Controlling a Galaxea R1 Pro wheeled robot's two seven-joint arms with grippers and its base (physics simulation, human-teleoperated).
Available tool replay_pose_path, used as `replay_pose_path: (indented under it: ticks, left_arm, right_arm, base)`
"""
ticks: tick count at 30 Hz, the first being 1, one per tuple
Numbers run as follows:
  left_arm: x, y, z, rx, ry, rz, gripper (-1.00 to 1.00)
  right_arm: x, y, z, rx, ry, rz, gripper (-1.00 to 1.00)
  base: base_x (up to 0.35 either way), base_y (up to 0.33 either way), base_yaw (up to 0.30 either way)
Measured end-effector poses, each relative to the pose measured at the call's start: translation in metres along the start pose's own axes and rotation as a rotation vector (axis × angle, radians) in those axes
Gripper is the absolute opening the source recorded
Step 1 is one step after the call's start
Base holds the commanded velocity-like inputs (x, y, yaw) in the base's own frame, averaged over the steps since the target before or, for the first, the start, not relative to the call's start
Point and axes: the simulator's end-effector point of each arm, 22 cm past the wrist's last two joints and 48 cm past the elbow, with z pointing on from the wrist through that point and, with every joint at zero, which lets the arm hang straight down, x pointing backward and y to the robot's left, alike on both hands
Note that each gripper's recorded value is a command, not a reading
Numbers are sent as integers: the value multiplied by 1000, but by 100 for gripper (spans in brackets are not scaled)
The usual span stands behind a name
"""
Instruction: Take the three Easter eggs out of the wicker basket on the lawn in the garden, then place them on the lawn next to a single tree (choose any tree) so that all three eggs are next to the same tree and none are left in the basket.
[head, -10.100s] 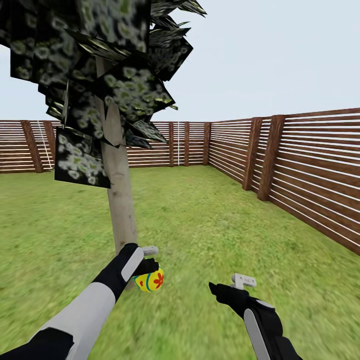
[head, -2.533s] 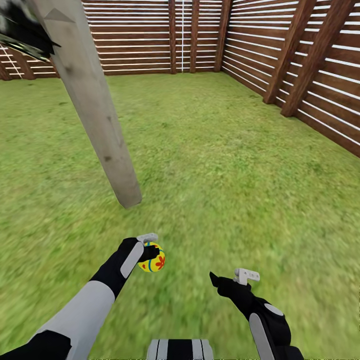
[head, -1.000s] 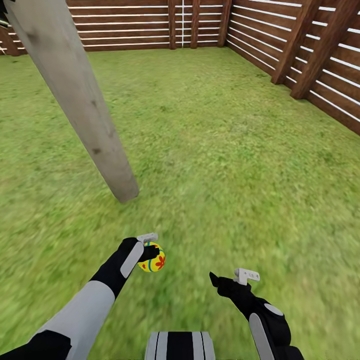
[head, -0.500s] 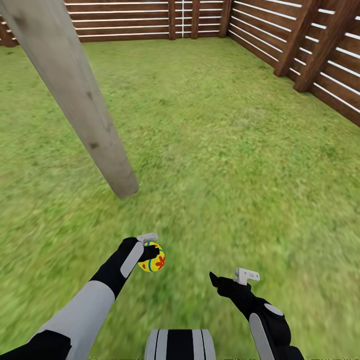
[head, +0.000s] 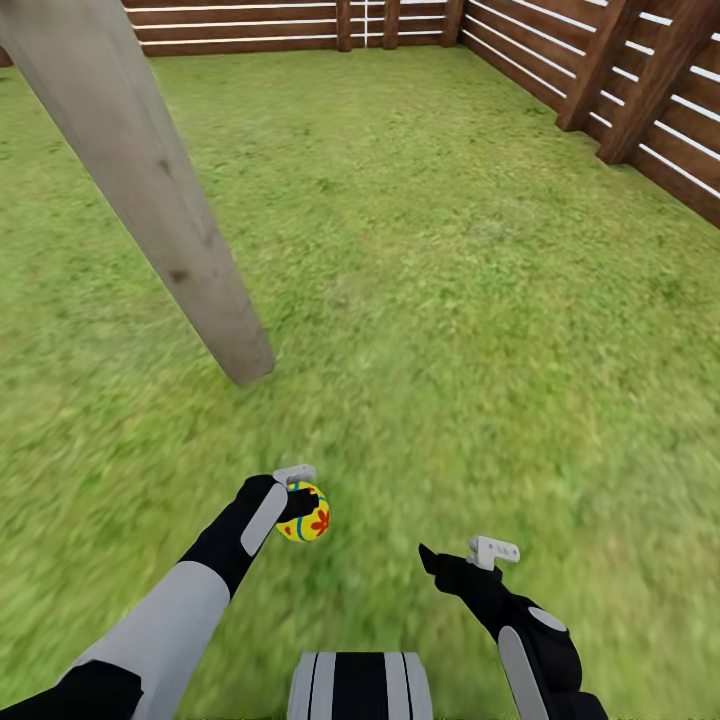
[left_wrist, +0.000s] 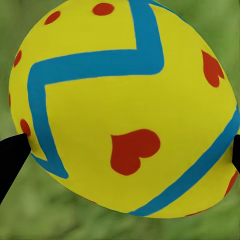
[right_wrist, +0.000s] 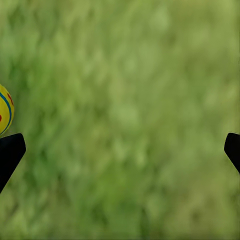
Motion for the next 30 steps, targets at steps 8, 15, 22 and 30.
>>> replay_pose_path:
  ticks: [8, 15, 22, 30]
  left_arm:
    - [-2, -1, 5, 3, -3, 5, -100]
    - [-3, -1, 5, 2, -6, 7, -100]
    - [-3, -1, 5, 2, -6, 7, -100]
    - [-3, -1, 5, 2, -6, 7, -100]
  right_arm:
    - [8, -4, 5, 6, 18, 4, 100]
    - [9, -4, 6, 7, 22, 5, 100]
    - [9, -4, 6, 7, 22, 5, 100]
    - [9, -4, 6, 6, 22, 5, 100]
  base:
    - [0, 0, 0]
    - [0, 0, 0]
    - [0, 0, 0]
    - [0, 0, 0]
